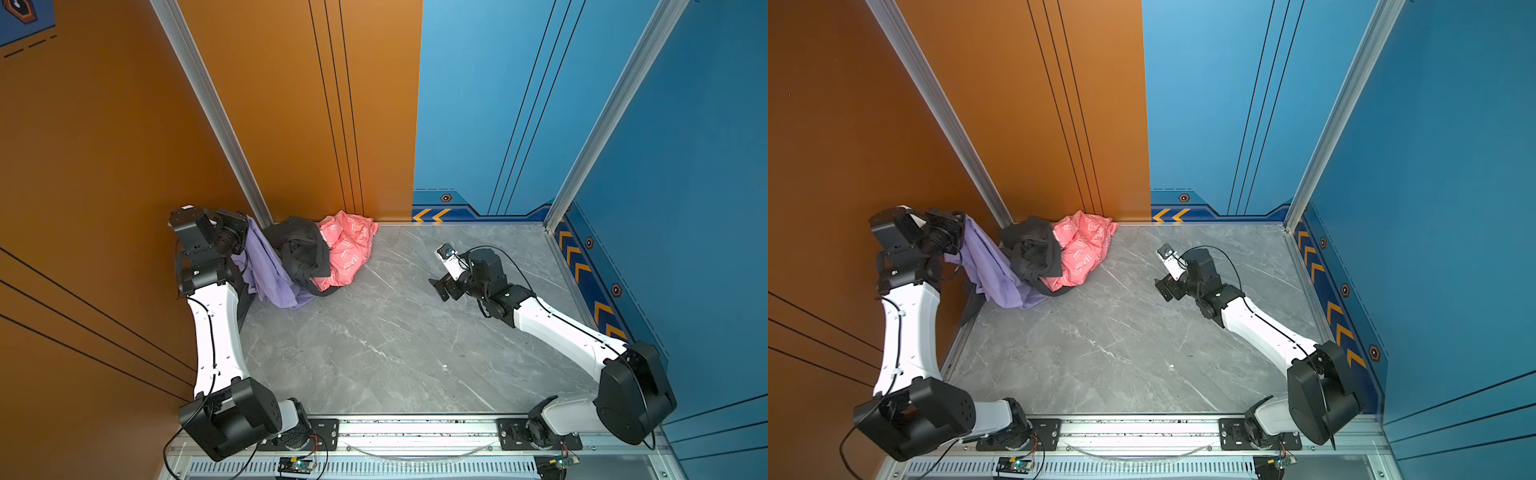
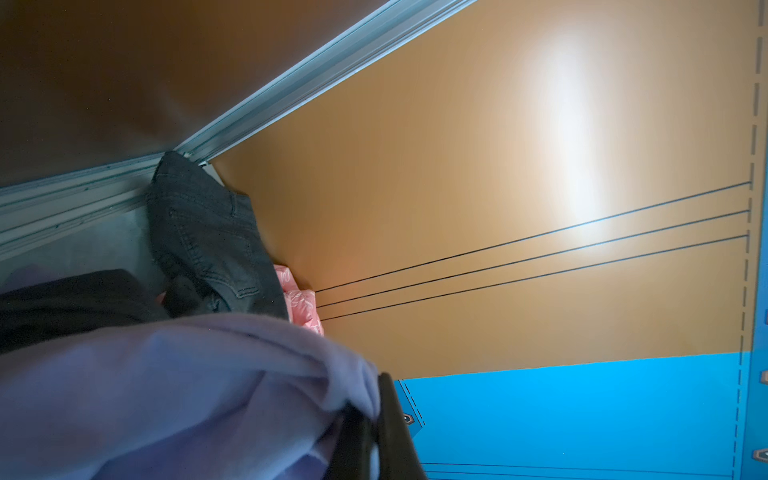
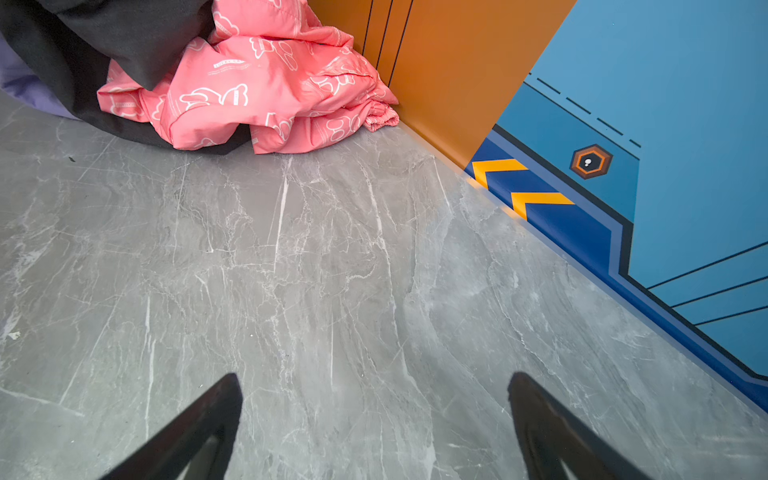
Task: Pick out a specific cloth from the pile
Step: 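Grasp the lavender shirt with the left gripper and lift it out of the pile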
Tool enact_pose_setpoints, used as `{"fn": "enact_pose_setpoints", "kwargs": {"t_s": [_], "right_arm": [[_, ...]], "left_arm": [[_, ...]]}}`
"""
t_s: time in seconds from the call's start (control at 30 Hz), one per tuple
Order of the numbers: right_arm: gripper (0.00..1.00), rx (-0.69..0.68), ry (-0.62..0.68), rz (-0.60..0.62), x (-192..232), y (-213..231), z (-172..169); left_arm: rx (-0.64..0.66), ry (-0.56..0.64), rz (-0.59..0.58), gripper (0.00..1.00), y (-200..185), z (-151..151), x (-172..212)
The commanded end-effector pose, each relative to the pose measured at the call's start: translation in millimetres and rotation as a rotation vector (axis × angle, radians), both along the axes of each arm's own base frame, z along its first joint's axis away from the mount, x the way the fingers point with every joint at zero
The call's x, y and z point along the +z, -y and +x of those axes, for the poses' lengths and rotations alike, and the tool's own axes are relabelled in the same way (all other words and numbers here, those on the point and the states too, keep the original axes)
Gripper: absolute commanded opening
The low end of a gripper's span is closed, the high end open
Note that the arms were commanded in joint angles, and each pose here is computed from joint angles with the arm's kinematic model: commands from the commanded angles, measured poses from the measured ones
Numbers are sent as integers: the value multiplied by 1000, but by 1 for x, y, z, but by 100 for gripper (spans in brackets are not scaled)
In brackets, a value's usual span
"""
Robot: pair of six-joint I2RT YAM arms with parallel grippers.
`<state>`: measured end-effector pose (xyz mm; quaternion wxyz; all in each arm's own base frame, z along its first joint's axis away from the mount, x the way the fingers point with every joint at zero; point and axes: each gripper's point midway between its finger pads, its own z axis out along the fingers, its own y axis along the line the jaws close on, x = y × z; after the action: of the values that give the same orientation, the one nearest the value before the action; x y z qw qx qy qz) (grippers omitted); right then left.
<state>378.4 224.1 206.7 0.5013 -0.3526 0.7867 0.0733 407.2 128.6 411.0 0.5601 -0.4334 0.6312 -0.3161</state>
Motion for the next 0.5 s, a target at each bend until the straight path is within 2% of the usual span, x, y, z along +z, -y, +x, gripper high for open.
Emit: {"fn": "enact_pose_setpoints", "kwargs": {"t_s": [0.0, 0.3, 0.47], "right_arm": [[100, 4, 22, -10, 5, -4, 5], [100, 6, 32, -2, 10, -9, 11], [100, -43, 63, 36, 25, -6, 18]], "left_arm": [[-27, 144, 153, 0, 13, -10, 64], [-128, 281, 345, 0, 61, -10, 140], [-238, 286, 422, 0, 102, -1, 155]]}}
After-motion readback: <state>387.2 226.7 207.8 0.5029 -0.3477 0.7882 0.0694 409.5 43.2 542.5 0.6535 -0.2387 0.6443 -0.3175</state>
